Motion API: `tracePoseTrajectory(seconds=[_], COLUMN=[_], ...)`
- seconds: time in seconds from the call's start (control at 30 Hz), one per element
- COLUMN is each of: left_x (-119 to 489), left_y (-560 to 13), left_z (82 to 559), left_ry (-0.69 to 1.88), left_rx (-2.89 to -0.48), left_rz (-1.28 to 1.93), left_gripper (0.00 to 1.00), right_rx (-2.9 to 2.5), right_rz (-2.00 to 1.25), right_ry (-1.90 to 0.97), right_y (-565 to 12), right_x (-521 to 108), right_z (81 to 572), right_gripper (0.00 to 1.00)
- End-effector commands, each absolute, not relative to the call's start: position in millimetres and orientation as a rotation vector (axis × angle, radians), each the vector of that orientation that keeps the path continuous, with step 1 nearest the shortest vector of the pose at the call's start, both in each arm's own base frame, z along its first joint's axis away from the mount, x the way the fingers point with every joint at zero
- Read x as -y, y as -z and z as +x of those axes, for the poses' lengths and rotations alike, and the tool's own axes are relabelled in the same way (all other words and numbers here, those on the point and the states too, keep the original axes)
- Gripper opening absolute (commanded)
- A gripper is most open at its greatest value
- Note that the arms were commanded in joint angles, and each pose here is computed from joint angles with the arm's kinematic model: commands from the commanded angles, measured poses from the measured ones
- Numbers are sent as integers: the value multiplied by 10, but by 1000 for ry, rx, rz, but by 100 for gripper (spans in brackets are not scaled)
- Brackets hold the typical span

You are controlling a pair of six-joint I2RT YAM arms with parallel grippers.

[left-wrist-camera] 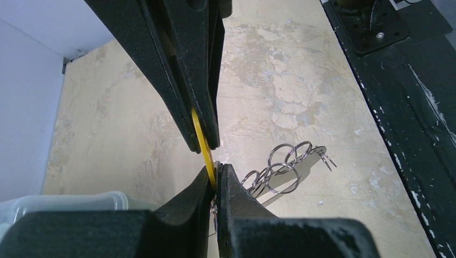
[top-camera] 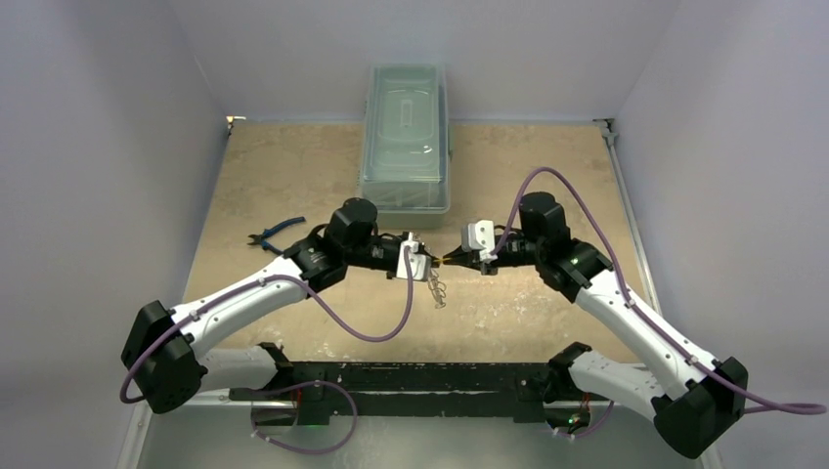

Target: Remove the keys from the keyring

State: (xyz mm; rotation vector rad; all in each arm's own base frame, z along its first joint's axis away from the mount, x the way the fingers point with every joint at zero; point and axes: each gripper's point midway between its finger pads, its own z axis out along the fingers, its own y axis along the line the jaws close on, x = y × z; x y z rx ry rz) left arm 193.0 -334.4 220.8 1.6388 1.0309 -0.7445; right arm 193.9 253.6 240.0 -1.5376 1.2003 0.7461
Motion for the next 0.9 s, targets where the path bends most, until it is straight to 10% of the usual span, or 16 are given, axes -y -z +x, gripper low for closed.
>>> tracePoseTrajectory(seconds=[0.0, 0.07, 0.2, 0.33, 0.87], left_x=[3356, 3342, 3213, 2900, 2453], left_y=[-2356, -2385, -2445, -2455, -2334], left_z=[1908, 1964, 2129, 2367, 2509], left_ry=[772, 775, 776, 886, 1376], left_rx=[-1061, -1138, -1359, -1625, -1841], left_rz=[1618, 1559, 1395, 1161, 614], left_gripper=[0, 2, 55, 80, 84], right_rx=[-1175, -1195, -1214, -1208, -1156], right_rz=[-1483, -1468, -1392, -1296, -1123], right_ry=[-681, -660, -680, -709, -751], right_y=[-2701, -2710, -2882, -3116, -3758], right_x=[-2554, -2536, -2554, -2554, -2638], right_z=[2071, 2115, 2149, 2137, 2279], right_gripper=[0, 0, 0, 0, 0])
